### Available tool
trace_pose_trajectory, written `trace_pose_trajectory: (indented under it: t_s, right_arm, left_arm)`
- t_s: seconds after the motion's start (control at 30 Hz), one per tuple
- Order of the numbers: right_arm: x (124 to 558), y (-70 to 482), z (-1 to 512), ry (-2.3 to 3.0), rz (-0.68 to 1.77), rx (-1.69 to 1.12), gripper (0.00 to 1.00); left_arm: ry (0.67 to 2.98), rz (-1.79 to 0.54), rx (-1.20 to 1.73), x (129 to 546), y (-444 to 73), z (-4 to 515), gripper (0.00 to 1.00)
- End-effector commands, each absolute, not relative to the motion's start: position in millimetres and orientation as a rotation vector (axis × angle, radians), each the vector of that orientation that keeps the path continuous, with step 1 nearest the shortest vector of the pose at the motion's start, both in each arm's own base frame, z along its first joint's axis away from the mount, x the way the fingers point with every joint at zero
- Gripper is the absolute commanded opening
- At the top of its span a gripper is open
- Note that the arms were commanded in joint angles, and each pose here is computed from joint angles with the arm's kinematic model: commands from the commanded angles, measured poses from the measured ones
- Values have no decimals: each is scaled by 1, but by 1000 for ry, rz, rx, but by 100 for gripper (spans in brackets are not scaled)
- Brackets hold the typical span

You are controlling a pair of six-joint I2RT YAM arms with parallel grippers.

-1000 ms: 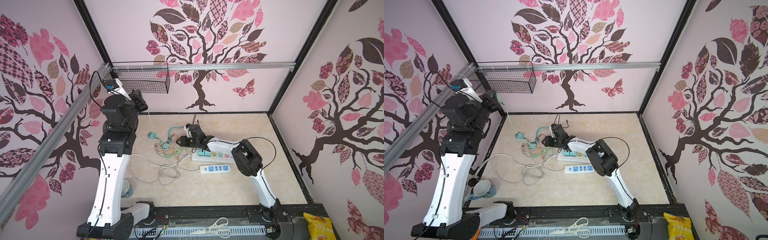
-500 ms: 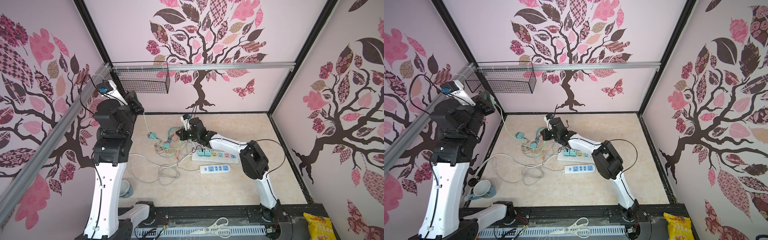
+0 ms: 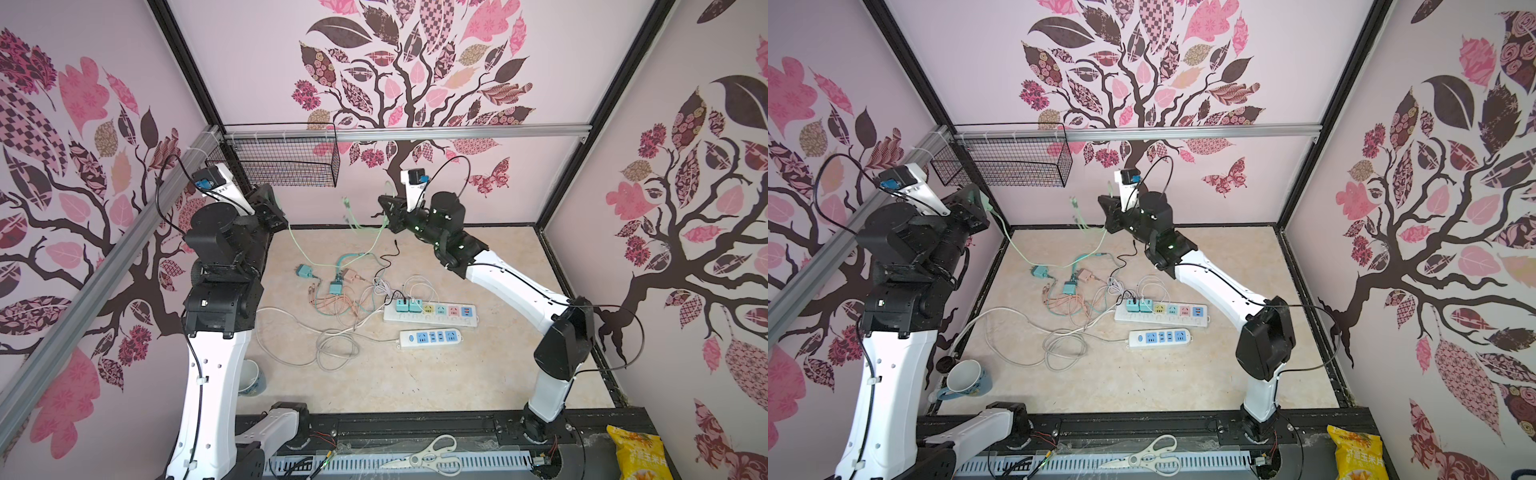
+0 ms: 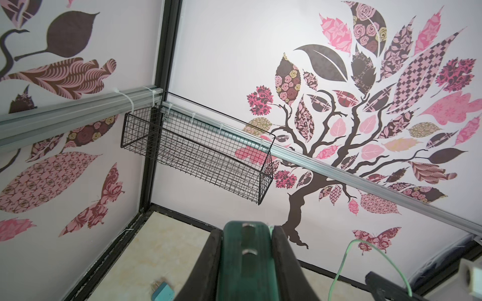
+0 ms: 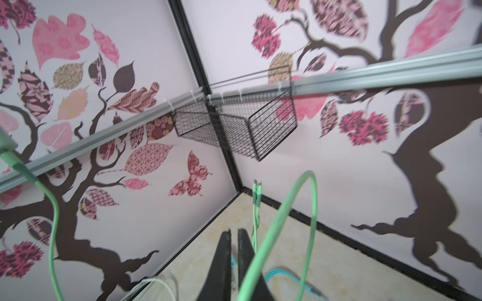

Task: Insert the plug

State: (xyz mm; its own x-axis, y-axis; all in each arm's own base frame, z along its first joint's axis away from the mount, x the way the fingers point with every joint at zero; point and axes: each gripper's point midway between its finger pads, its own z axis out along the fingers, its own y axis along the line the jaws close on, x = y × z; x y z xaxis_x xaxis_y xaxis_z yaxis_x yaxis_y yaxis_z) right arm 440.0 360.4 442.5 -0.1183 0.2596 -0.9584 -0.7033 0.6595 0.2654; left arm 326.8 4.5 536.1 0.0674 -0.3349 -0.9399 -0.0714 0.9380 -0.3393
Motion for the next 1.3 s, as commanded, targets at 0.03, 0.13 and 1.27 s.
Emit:
trace_pose_trajectory:
  t_s: [0.03,0.13,1.27]
  right_arm:
    - [430,302,496,1338,746,-330,1]
    - [440,260,497,1337,694,-253,1]
    - [552,-53,204,1980,238,321,39]
  left_arm:
    - [1501,-395,-216,336,-29,543,0]
    - [1521,-542,-122,343,-68,544,0]
    - [1894,-1194,13,499,-381,349,0]
